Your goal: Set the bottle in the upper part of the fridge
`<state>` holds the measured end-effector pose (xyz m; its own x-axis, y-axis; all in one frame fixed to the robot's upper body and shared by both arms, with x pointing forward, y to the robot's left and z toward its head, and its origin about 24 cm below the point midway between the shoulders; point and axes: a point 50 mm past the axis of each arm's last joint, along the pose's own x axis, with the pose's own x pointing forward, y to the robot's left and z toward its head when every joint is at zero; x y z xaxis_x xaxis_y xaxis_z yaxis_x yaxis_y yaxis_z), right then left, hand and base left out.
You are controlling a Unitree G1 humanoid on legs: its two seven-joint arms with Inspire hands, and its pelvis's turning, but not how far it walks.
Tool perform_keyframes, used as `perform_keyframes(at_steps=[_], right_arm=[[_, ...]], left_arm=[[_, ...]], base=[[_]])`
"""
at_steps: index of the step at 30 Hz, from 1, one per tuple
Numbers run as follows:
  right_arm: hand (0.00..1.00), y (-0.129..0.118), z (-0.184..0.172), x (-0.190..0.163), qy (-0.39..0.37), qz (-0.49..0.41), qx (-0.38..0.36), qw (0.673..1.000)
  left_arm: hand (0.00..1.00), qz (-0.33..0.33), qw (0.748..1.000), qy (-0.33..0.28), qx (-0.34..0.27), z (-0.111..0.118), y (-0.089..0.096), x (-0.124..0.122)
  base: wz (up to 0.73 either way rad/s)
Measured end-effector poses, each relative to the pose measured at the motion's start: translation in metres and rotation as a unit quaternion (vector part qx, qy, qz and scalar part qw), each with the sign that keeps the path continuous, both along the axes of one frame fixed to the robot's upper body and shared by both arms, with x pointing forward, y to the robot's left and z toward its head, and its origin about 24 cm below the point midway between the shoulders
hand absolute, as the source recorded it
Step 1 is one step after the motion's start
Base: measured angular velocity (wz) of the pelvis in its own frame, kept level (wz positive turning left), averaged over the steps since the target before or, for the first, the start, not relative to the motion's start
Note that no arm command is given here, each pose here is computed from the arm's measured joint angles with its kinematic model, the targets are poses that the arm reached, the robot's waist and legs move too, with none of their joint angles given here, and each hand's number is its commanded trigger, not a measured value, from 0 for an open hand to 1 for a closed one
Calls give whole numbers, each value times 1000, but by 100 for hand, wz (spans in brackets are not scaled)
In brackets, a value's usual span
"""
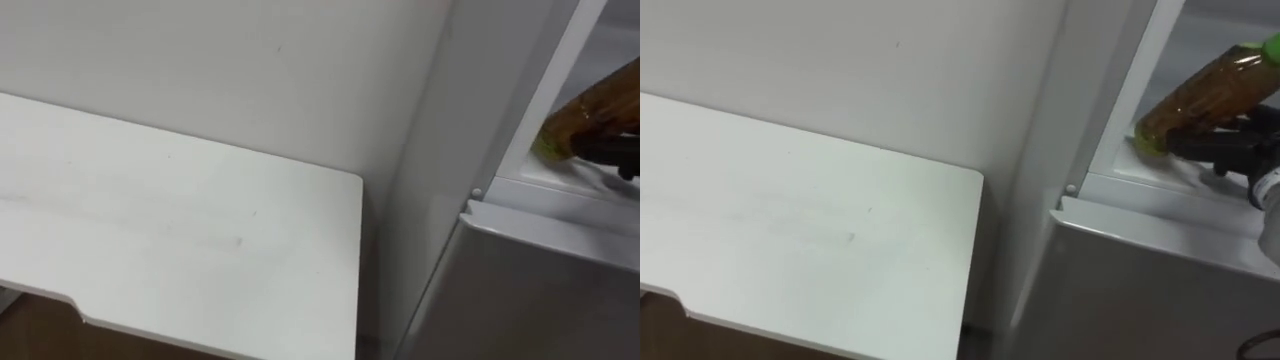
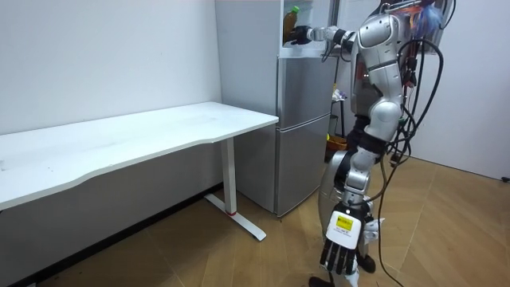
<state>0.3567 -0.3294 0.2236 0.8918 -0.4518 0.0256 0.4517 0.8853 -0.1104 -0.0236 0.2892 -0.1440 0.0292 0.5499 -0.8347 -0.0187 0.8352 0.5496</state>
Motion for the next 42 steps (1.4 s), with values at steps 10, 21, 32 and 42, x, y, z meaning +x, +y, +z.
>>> perform_keyframes(at_steps=[10,21,32,42], right_arm=[[100,-4,6,1,26,39,-35,998],[0,-11,5,0,45,44,-31,998],[0,-30,1,-4,79,8,-40,996],[0,-27,26,-2,47,12,-48,998]], left_arm=[[0,-3,1000,-2,-1,1,4,1],[0,-3,1000,4,5,3,8,0],[0,3,1000,20,0,3,7,-6],[0,3,1000,18,-9,3,8,-4]], base=[[0],[1],[0],[1]])
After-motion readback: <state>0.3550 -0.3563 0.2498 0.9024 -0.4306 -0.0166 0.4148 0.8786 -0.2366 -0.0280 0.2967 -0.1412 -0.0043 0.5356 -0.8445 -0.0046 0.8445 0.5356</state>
